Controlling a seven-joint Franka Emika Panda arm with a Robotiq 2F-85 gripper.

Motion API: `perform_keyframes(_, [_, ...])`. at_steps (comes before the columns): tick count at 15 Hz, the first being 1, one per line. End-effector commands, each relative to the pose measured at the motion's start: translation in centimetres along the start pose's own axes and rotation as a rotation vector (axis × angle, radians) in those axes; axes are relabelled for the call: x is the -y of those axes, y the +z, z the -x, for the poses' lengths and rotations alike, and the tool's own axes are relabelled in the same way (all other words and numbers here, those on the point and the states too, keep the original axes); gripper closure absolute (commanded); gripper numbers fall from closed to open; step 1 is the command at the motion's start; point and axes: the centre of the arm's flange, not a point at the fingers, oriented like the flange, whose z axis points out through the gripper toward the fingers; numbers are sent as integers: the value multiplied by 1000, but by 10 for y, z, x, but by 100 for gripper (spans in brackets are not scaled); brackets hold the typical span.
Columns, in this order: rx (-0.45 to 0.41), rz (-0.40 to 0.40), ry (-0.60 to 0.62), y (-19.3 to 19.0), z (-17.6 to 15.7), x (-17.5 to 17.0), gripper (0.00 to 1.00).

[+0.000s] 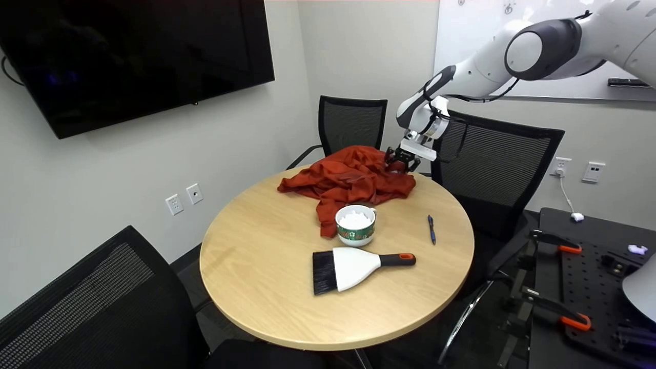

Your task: Move the burgundy jacket to the top of the right chair

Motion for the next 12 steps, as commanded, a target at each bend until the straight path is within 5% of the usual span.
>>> perform_keyframes(1, [32,-30,20,8,-7,11,57])
perform_keyframes(7, [36,-26,6,2,0,17,98])
perform_keyframes(12, [36,-31,2,-26,5,14,96])
